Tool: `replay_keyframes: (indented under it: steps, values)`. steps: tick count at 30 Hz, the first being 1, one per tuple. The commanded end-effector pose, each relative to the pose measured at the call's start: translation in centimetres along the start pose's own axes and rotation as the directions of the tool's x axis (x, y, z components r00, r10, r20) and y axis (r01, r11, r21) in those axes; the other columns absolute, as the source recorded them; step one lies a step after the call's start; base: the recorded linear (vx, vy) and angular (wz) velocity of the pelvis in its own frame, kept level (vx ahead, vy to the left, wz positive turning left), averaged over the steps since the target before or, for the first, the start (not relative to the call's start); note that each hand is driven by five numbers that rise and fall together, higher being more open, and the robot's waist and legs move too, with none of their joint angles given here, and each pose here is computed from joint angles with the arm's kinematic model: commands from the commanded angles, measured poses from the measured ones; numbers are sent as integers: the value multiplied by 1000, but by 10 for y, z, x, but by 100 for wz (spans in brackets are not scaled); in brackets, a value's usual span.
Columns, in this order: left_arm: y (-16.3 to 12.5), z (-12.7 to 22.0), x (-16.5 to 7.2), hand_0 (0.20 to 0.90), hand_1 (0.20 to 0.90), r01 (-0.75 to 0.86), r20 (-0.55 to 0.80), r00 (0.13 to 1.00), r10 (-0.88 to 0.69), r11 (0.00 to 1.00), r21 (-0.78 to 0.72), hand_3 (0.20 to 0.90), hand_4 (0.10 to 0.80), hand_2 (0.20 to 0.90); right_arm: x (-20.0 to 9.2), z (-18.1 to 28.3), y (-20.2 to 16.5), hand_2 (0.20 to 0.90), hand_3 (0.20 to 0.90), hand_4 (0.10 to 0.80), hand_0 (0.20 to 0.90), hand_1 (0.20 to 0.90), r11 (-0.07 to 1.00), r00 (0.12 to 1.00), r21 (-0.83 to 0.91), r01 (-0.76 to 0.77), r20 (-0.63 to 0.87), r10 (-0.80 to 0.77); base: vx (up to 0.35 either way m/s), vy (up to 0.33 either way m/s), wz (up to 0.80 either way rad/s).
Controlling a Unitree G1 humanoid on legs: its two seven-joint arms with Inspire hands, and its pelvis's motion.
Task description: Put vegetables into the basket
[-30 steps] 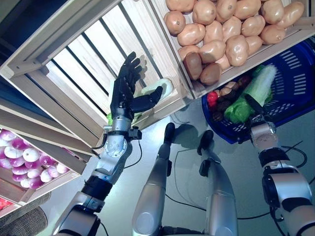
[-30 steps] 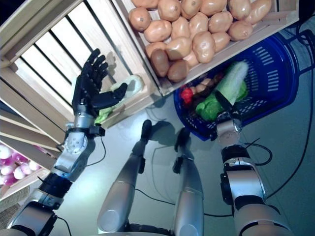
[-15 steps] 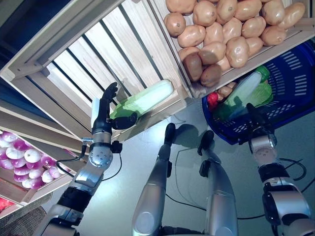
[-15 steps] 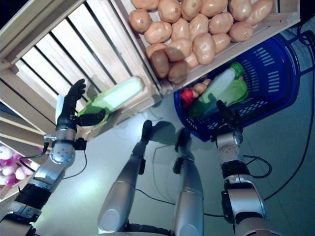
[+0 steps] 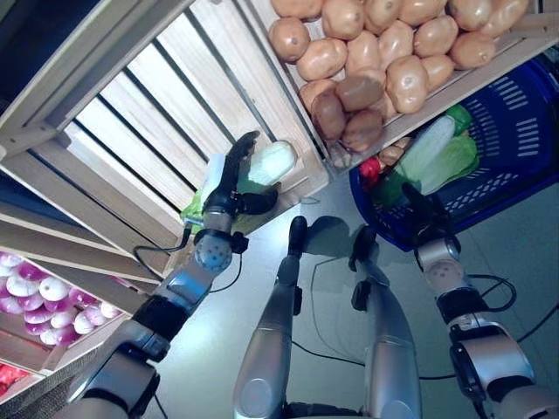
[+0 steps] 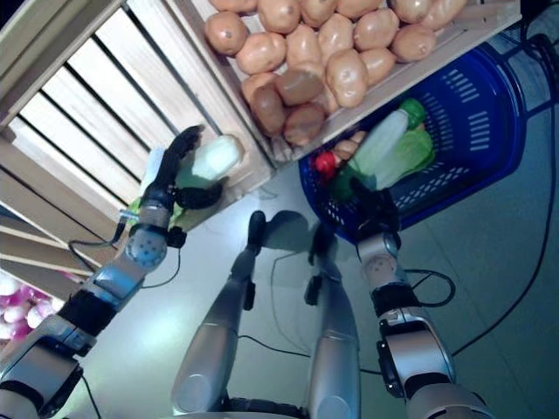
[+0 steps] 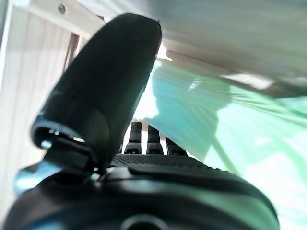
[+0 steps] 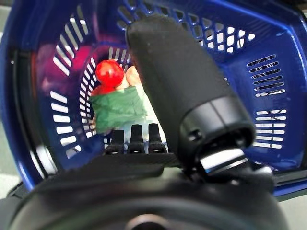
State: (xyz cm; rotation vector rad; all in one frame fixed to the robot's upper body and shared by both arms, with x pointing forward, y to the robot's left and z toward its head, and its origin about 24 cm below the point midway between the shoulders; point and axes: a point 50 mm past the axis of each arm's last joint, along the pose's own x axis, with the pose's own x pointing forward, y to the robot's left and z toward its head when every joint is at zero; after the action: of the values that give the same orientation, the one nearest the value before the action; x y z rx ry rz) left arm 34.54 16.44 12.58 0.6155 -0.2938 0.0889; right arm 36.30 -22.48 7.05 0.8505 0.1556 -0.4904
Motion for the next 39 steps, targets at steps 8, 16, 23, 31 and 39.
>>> replay_keyframes:
  steps: [8, 16, 23, 31, 39]
  values:
    - [-7, 42, 19, 900, 900, -120, 135, 982, 129, 990, -75, 900, 800, 900, -6, 1, 12, 900, 900, 800, 900, 900, 995, 994, -23, -98, 49, 99, 7, 6, -3]
    - [-16, 39, 29, 900, 900, -264, 22, 964, 265, 963, -42, 900, 800, 900, -12, -11, 30, 900, 900, 800, 900, 900, 992, 992, -28, -124, 36, 125, 1, -3, -1]
    - [-21, 34, 30, 900, 900, -351, -65, 935, 347, 934, -69, 900, 800, 900, -16, -20, 35, 900, 900, 800, 900, 900, 991, 991, -31, -134, 23, 134, -4, -7, -3]
    - [-18, 20, 26, 900, 900, -400, -119, 910, 397, 916, -5, 900, 800, 900, -17, -20, 31, 900, 900, 800, 900, 900, 990, 991, -40, -133, 24, 134, 1, -2, 0]
    - [-13, 6, 20, 900, 900, -471, -158, 865, 475, 880, 68, 900, 800, 900, -18, -21, 29, 900, 900, 800, 900, 900, 990, 990, -42, -135, 27, 137, 0, -8, 0]
